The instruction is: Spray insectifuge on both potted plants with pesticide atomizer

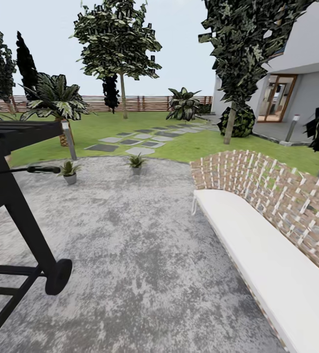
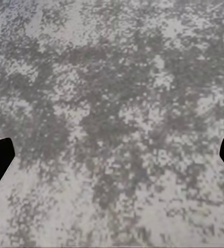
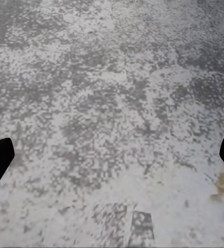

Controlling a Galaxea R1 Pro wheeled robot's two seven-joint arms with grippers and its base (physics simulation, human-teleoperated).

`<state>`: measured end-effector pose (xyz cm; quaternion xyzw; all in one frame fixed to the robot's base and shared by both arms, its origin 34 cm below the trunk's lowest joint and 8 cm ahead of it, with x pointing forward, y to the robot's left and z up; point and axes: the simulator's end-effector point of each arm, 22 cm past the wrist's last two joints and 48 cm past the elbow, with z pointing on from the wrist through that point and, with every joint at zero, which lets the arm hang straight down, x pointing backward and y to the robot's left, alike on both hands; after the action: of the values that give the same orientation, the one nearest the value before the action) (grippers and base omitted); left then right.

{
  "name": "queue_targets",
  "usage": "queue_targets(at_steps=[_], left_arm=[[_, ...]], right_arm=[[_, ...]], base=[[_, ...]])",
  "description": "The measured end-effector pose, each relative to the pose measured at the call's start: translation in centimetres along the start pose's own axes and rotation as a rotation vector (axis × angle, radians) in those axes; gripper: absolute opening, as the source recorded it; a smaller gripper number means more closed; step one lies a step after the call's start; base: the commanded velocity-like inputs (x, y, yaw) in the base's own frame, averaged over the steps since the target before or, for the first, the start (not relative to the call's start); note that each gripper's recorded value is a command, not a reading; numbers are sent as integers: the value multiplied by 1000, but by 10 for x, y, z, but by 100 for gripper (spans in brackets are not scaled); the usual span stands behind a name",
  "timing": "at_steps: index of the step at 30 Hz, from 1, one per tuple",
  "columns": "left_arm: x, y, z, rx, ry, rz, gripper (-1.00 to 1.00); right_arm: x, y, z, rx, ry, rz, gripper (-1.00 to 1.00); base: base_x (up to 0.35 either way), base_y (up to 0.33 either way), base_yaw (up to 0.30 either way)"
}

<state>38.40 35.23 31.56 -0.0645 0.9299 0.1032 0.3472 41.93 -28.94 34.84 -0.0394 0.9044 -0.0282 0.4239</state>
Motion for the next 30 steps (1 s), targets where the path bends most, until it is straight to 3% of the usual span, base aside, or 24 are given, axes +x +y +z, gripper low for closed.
queue_targets(at_steps=[30], left_arm=[[0,0,0,0,0,0,100]], right_arm=[[0,0,0,0,0,0,100]], base=[[339,0,14]])
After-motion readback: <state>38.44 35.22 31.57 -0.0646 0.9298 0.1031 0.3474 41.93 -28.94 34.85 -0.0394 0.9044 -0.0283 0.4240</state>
